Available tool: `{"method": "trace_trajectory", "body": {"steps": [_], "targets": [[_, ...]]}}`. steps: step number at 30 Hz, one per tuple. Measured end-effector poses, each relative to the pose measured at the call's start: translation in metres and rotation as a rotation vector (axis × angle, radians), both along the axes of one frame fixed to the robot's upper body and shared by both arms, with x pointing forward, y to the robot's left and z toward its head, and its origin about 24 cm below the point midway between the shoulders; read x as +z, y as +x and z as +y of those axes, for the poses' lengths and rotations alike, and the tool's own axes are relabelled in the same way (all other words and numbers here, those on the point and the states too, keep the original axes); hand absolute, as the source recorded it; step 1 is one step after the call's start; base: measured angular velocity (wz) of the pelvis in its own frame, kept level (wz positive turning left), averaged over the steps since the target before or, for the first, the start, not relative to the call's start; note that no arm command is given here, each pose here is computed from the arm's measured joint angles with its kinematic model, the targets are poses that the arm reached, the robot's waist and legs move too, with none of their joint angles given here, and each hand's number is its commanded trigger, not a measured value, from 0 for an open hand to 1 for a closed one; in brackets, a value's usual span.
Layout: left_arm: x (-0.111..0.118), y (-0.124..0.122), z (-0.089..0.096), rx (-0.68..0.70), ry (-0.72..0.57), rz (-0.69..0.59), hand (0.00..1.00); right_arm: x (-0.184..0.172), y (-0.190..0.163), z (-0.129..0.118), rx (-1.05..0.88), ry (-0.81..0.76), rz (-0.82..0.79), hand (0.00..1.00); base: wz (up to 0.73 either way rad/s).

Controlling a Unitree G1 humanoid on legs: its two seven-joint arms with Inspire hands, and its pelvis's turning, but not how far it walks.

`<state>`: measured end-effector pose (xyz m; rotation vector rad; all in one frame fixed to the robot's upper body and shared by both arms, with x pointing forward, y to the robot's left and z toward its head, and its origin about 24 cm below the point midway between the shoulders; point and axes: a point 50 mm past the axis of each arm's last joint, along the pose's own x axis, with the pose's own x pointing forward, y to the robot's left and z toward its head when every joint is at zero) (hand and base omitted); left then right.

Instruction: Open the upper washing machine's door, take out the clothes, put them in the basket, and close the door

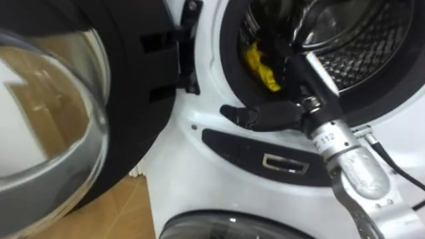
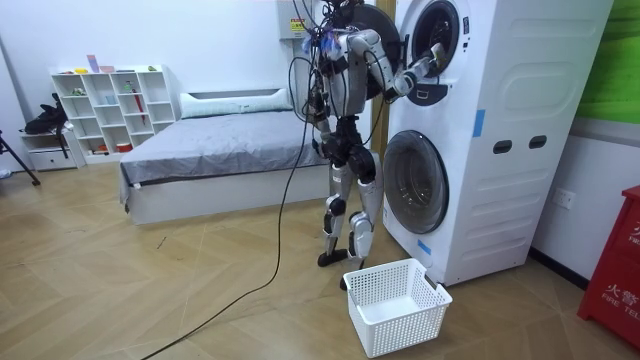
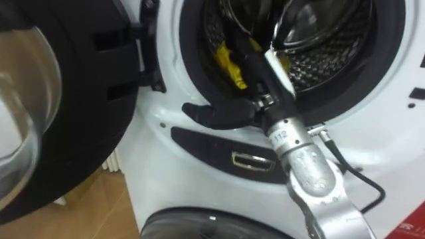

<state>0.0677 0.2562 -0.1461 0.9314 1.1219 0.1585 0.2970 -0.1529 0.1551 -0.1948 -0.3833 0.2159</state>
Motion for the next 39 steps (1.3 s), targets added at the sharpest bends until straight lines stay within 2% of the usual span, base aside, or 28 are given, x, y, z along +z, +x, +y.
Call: {"method": "trace_trajectory", "body": {"steps": [8,12,18,30,36,39], "targets": [[-0.001,-0.004,0.001,0.019,-0.013,0.018,0.00,0.015,-0.003,-0.007,-0.016,0.040,-0.056,0.00,-0.02],[-0.002,-0.010,0.000,0.032,-0.026,0.033,0.00,0.022,-0.004,-0.020,-0.053,0.118,-0.077,0.00,0.11],[-0.004,-0.014,-0.003,0.063,-0.062,0.054,0.00,0.023,-0.004,-0.021,-0.055,0.118,-0.080,0.00,0.01],[-0.003,-0.004,-0.003,0.098,-0.062,0.023,0.00,0.021,-0.003,-0.020,-0.052,0.031,-0.062,0.00,0.06],[-0.003,-0.014,0.001,0.105,-0.055,0.048,0.00,0.016,0.000,-0.026,-0.053,0.006,-0.028,0.00,-0.01],[-0.003,-0.019,0.004,0.116,-0.051,0.063,0.00,0.010,0.004,-0.031,-0.075,-0.062,0.007,0.00,-0.04]]}}
